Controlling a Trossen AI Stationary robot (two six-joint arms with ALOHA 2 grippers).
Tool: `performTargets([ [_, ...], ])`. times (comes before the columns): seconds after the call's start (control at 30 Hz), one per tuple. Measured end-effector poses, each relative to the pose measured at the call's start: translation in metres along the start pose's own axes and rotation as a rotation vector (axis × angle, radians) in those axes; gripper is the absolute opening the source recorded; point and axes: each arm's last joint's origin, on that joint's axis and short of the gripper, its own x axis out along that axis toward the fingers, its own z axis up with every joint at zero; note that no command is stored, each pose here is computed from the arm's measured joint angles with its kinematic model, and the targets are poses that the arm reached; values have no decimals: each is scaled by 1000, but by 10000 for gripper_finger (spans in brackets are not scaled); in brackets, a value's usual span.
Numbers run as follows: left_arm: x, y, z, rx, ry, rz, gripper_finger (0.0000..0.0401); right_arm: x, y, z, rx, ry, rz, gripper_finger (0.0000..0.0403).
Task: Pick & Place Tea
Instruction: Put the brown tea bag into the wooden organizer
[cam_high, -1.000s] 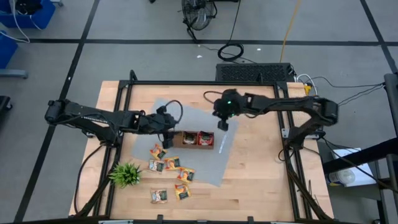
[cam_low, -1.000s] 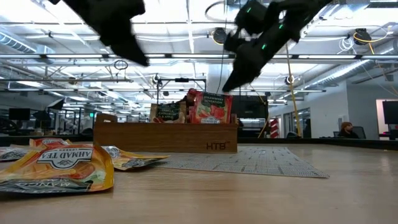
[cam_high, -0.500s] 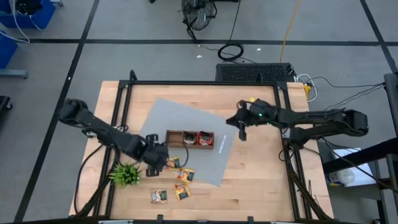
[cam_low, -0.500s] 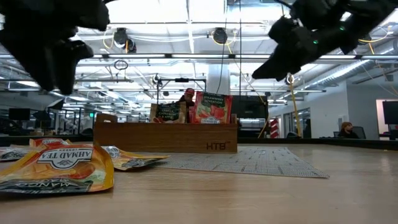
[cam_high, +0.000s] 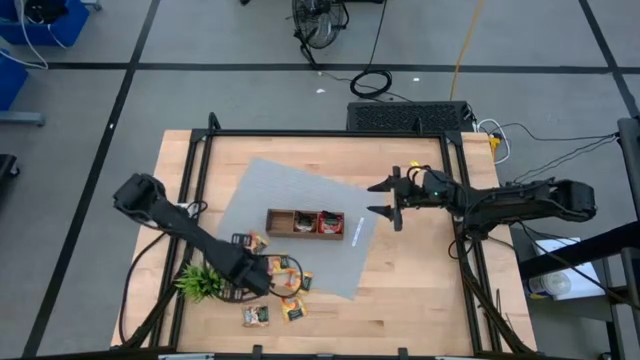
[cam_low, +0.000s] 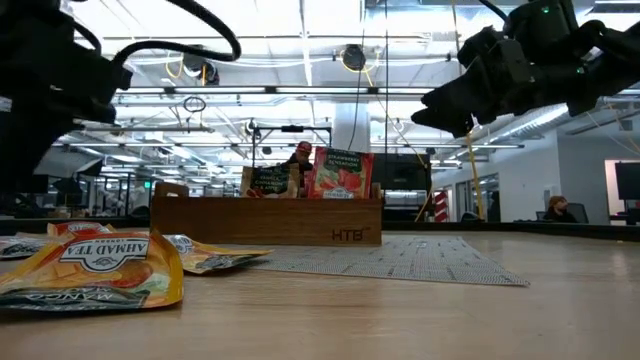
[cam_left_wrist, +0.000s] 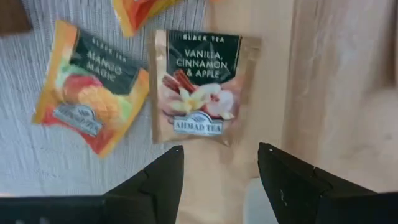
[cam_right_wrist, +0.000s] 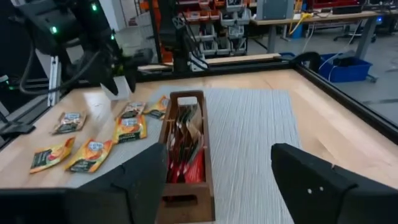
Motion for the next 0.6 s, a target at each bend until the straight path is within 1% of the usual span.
performTargets([
  [0.1, 10, -1, 3, 12, 7, 60, 207, -1, 0, -2, 2, 9, 1, 270],
  [0.2, 17, 2, 5, -6, 29, 81, 207, -1, 0, -3, 2, 12, 1, 268],
  [0.33, 26, 4, 8, -45, 7, 59, 207, -1, 0, -3, 15, 12, 2, 268],
  [0.6, 35, 4, 11, -52, -48, 21, 207, -1, 0, -4, 38, 20, 2, 267],
])
